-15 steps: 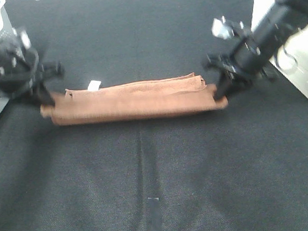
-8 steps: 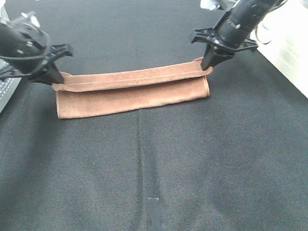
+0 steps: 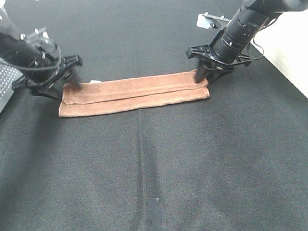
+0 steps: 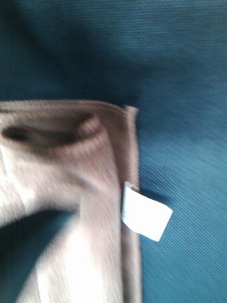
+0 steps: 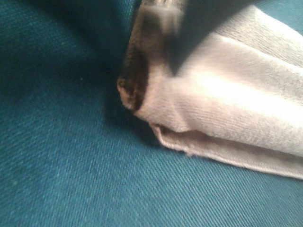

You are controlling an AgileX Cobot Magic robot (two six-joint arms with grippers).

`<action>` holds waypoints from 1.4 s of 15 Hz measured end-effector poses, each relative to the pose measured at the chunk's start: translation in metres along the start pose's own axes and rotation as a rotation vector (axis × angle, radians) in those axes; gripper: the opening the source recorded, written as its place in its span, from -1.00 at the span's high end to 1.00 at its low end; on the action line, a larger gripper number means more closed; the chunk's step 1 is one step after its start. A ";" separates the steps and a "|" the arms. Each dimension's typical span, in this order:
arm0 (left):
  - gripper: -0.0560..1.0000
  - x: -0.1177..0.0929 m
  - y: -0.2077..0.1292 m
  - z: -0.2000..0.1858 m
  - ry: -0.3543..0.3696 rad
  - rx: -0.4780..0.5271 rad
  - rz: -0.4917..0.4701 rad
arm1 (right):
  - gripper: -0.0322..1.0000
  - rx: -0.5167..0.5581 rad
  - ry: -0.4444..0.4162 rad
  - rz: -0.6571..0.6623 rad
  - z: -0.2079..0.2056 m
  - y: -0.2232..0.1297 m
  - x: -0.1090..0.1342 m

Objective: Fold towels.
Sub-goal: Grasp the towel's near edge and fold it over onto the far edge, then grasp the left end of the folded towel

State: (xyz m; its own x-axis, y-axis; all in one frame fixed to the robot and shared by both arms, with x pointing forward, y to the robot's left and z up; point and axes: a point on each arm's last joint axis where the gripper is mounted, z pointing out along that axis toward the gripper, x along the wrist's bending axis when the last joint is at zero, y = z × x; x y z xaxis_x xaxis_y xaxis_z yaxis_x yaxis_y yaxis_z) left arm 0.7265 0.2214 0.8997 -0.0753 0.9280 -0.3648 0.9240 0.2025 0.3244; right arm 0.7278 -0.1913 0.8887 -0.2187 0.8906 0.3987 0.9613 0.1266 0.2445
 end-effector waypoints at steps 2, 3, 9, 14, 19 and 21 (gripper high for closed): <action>-0.66 -0.002 0.005 -0.004 0.009 -0.009 0.013 | -0.47 0.000 0.004 -0.002 -0.006 0.001 0.003; -0.66 -0.002 0.005 -0.004 0.009 -0.009 0.013 | -0.47 0.000 0.004 -0.002 -0.006 0.001 0.003; -0.69 0.006 -0.001 0.006 0.056 0.041 -0.001 | -0.57 0.007 -0.005 -0.016 -0.022 0.001 0.009; -0.55 0.007 -0.003 0.019 0.019 0.036 -0.049 | -0.57 0.008 -0.008 -0.013 -0.022 0.001 0.009; 0.13 0.003 -0.003 0.022 -0.012 0.025 -0.068 | -0.57 0.001 -0.010 -0.010 -0.022 0.002 0.009; 0.54 0.002 -0.004 0.022 -0.013 0.026 -0.066 | -0.57 -0.001 -0.011 -0.010 -0.022 0.002 0.009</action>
State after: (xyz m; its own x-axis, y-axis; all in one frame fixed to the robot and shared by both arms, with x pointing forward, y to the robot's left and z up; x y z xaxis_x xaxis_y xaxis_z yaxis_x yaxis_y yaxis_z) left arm 0.7314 0.2152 0.8787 -0.1315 0.9089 -0.3957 0.9268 0.2544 0.2763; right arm 0.7240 -0.1927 0.9116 -0.2267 0.8940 0.3866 0.9589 0.1354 0.2492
